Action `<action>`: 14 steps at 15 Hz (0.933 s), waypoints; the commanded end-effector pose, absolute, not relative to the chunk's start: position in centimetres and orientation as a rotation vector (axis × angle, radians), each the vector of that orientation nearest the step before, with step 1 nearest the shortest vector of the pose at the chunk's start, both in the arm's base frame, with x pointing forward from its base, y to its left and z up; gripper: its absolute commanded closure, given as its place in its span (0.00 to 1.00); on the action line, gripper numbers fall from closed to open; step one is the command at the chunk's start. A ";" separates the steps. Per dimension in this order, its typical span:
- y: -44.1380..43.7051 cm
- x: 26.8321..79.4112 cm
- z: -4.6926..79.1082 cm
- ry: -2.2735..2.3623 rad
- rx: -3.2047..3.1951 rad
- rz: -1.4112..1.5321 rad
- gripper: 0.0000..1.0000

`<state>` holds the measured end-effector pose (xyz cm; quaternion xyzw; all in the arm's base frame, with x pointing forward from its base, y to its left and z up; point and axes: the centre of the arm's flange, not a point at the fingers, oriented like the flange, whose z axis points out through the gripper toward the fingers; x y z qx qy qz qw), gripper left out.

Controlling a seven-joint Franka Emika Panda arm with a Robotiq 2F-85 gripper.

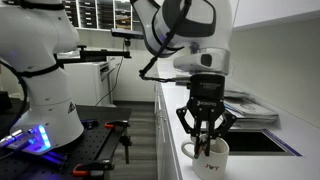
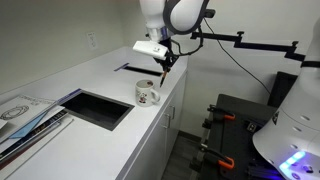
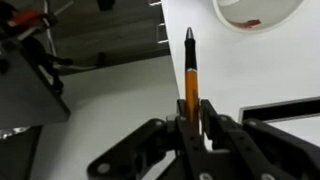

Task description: Pick the marker from the cup and put it on the counter

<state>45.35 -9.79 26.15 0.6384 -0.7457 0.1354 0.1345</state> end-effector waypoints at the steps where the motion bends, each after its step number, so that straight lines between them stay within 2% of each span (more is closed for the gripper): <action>1: -9.4 45.9 25.0 -2.261 1.603 0.395 0.95; 14: -10.4 46.1 22.1 -2.765 1.267 0.423 0.95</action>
